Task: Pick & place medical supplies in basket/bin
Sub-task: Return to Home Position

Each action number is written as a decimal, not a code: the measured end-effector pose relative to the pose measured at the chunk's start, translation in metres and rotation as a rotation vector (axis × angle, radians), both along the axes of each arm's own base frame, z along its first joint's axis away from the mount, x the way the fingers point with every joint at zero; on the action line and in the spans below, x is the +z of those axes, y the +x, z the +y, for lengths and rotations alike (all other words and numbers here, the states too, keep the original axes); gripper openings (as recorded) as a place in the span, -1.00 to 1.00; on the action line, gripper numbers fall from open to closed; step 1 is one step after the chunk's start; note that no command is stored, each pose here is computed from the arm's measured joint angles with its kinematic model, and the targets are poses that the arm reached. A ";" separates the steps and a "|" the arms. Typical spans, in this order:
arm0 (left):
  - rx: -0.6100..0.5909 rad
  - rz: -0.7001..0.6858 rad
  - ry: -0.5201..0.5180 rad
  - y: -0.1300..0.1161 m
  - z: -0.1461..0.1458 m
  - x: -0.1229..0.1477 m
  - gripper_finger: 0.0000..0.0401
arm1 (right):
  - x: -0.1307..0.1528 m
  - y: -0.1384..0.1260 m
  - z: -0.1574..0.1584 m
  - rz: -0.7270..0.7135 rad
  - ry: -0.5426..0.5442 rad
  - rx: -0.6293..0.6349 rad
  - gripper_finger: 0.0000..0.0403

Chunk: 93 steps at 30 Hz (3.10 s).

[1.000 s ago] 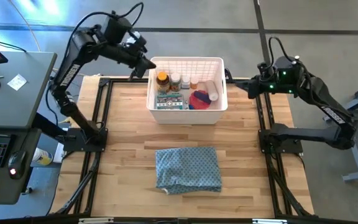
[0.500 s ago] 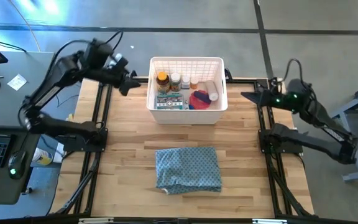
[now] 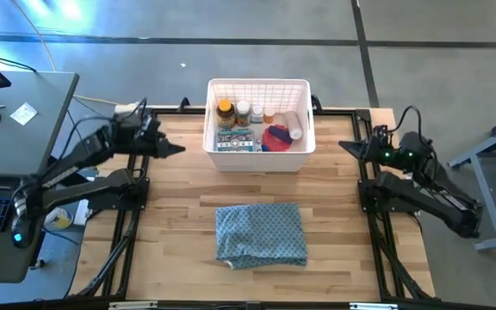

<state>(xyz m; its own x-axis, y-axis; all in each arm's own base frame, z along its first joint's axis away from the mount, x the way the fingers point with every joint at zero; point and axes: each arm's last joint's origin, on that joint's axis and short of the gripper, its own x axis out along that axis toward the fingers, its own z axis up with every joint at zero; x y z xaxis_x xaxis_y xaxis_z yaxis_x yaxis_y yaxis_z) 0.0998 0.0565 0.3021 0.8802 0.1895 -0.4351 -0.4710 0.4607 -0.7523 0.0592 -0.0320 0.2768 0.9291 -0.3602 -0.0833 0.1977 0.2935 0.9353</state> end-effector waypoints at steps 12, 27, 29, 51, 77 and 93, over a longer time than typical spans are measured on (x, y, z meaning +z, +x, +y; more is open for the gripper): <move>0.077 -0.095 -0.151 -0.028 -0.020 -0.078 -0.89 | -0.039 -0.001 0.002 0.003 0.042 0.030 -0.99; 0.088 -0.014 -0.312 -0.036 -0.027 -0.141 -0.90 | -0.081 0.011 -0.005 0.035 0.101 0.053 -1.00; 0.116 0.029 -0.326 -0.039 -0.027 -0.145 -0.89 | -0.087 0.013 -0.007 0.041 0.101 0.043 -0.99; 0.150 -0.182 -0.269 -0.027 -0.024 -0.127 -0.89 | -0.102 0.032 0.011 -0.034 0.054 0.107 -0.99; 0.053 -0.341 0.070 -0.006 -0.048 -0.130 -0.88 | -0.105 0.034 0.015 0.041 -0.157 0.081 -1.00; -0.134 -0.025 0.411 0.004 -0.049 -0.146 -0.90 | -0.106 0.035 0.018 0.241 -0.794 0.235 -0.99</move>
